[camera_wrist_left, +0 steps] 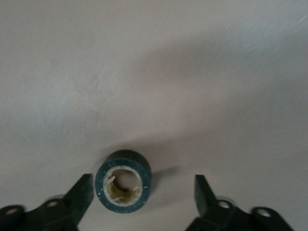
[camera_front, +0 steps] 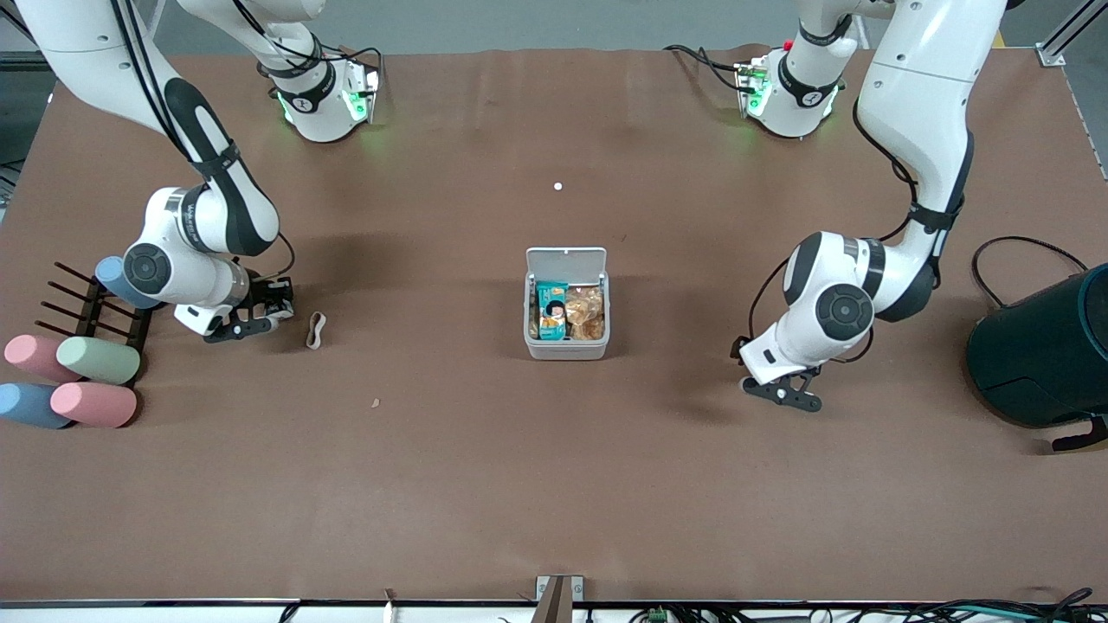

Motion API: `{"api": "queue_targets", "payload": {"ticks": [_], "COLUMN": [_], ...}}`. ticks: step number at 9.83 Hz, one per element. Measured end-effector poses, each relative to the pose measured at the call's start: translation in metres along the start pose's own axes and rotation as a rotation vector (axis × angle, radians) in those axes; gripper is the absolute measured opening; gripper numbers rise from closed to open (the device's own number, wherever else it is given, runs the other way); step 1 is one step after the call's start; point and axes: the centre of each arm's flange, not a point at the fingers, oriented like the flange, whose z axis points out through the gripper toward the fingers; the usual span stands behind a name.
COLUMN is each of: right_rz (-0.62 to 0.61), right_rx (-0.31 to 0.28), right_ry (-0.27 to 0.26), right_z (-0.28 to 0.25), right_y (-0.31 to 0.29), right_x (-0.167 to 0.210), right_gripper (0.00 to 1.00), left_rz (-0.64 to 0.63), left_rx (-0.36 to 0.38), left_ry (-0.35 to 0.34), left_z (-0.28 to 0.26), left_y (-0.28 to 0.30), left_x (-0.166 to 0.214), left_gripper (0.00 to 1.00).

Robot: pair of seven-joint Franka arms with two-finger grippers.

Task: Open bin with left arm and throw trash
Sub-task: 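Grasp the black tape roll with the left gripper while the right gripper lifts the packet, then carry the black packet over the bin with the right gripper and release it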

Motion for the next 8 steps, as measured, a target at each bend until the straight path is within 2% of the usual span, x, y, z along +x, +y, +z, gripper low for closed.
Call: {"api": "queue_targets", "payload": {"ticks": [1, 2, 4, 5, 7, 8], "right_rz": [0.050, 0.101, 0.208, 0.255, 0.351, 0.378], "right_rx": [0.059, 0.121, 0.209, 0.266, 0.310, 0.324], "right_ry": [-0.002, 0.010, 0.079, 0.097, 0.122, 0.144], "right_z": [-0.049, -0.124, -0.261, -0.286, -0.271, -0.246], "right_y": [-0.020, -0.053, -0.145, -0.194, -0.306, -0.364], "right_x": [0.021, 0.043, 0.061, 0.067, 0.092, 0.104], "right_gripper": [0.33, 0.33, 0.33, 0.33, 0.33, 0.31], "left_rz": [0.001, 0.005, 0.010, 0.011, 0.007, 0.003], "left_rx": [-0.001, -0.002, -0.004, -0.004, -0.003, -0.001], "left_ry": [0.008, 0.015, 0.021, 0.025, 0.038, 0.045], "left_z": [0.010, 0.016, 0.019, 0.017, 0.011, 0.007], "left_y": [-0.004, -0.005, -0.002, -0.002, -0.005, -0.010], "left_x": [-0.009, -0.016, -0.020, -0.020, -0.018, -0.017], "left_gripper": [1.00, 1.00, 0.97, 0.85, 0.52, 0.48]}}
